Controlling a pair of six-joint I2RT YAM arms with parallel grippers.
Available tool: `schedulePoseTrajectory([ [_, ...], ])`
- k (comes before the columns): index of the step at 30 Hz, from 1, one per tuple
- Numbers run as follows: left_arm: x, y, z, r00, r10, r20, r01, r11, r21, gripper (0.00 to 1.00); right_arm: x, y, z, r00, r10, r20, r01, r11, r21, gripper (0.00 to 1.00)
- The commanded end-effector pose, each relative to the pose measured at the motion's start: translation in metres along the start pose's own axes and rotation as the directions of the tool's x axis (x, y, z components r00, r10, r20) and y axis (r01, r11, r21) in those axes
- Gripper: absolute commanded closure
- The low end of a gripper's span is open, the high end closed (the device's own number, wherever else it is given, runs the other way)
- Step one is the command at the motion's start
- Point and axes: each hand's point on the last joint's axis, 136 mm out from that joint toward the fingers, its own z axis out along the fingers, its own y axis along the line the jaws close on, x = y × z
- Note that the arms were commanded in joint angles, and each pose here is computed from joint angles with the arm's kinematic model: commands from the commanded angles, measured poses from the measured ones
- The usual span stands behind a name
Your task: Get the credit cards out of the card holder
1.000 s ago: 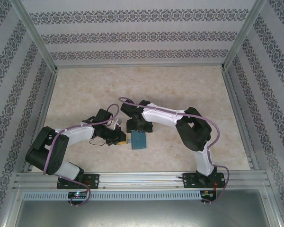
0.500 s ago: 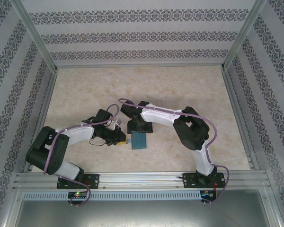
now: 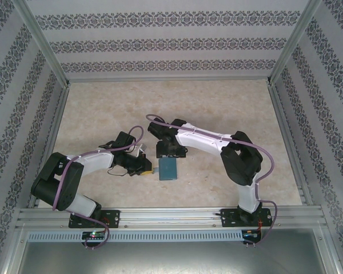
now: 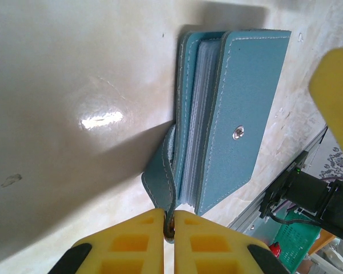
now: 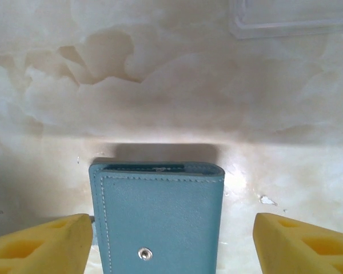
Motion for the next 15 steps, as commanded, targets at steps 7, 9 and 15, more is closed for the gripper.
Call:
schedulePoseTrajectory([
  [7,-0.003,0.006,0.001,1.0,-0.005,0.016,0.005,1.0,-0.004,0.9,0.004,0.001,0.007,1.0,0.003,-0.012,-0.003,1.0,0.012,0.19],
  [9,-0.002,0.007,0.001,1.0,-0.006,0.014,0.006,1.0,-0.006,0.9,0.002,0.003,0.014,1.0,0.01,-0.014,-0.01,1.0,0.022,0.16],
  [15,-0.001,0.006,0.0,1.0,-0.002,0.017,0.002,1.0,-0.002,0.9,-0.001,0.009,0.027,1.0,0.019,-0.022,-0.019,1.0,0.019,0.14],
])
